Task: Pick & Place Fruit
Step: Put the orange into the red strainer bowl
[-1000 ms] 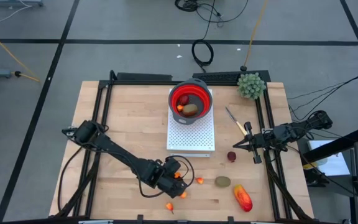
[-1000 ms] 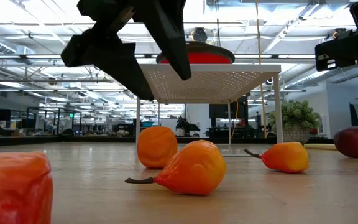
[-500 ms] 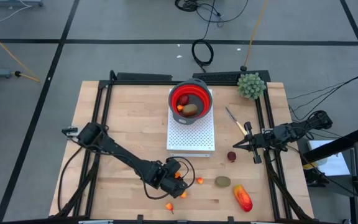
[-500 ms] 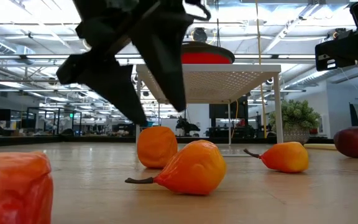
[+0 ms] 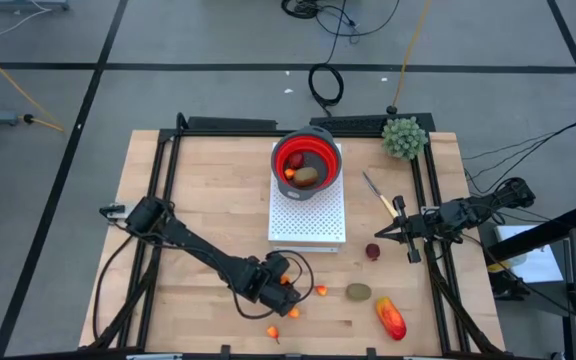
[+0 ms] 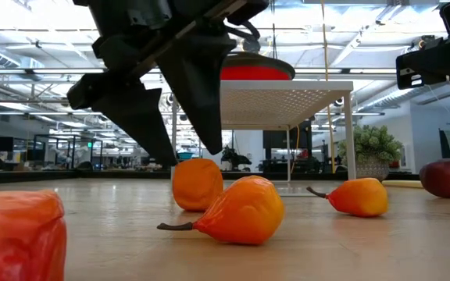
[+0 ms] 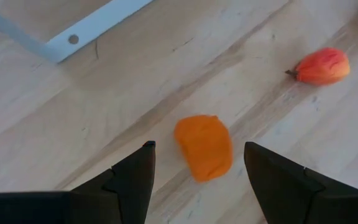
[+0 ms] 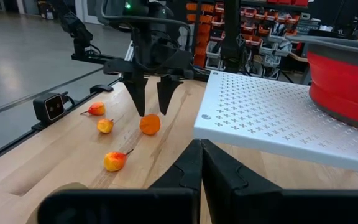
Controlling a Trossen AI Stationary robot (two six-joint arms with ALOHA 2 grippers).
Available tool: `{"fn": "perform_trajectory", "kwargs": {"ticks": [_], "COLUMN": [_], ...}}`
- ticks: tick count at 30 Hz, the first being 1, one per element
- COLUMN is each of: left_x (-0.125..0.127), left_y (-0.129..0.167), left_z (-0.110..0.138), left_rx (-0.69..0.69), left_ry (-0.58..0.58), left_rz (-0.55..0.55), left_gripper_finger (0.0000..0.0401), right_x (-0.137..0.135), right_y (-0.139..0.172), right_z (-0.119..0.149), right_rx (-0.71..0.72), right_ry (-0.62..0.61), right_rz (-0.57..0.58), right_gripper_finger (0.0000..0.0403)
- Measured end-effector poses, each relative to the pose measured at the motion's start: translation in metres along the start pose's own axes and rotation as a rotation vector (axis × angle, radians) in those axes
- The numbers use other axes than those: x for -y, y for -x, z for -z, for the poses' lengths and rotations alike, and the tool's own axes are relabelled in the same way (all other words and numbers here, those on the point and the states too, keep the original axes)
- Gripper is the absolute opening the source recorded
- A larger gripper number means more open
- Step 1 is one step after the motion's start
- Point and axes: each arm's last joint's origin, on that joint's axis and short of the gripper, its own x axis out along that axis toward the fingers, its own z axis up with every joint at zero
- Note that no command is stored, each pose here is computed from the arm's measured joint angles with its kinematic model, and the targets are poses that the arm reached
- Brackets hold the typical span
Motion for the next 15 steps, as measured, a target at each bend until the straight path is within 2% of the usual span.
{"fn": "perform_trajectory", "kwargs": {"ticks": [11,15], "left_x": [-0.0005,-0.0005], "left_y": [-0.0008,-0.0008], "left_z": [-0.0026,-0.0026], "left_rx": [0.003,0.003], "left_ry": [0.019,0.021], "left_rz": [-0.001,-0.001], "left_gripper_finger": [0.0247,0.0265], "right_x": [0.0000,0.0000], "right_y": [0.0000,0.0000], "right_z": [0.0000,0.0000], "right_rx": [0.000,0.000], "right_ry": [-0.007,-0.007], "right_rz": [0.000,0.000], "right_gripper_finger": [0.0000,0.0000]}}
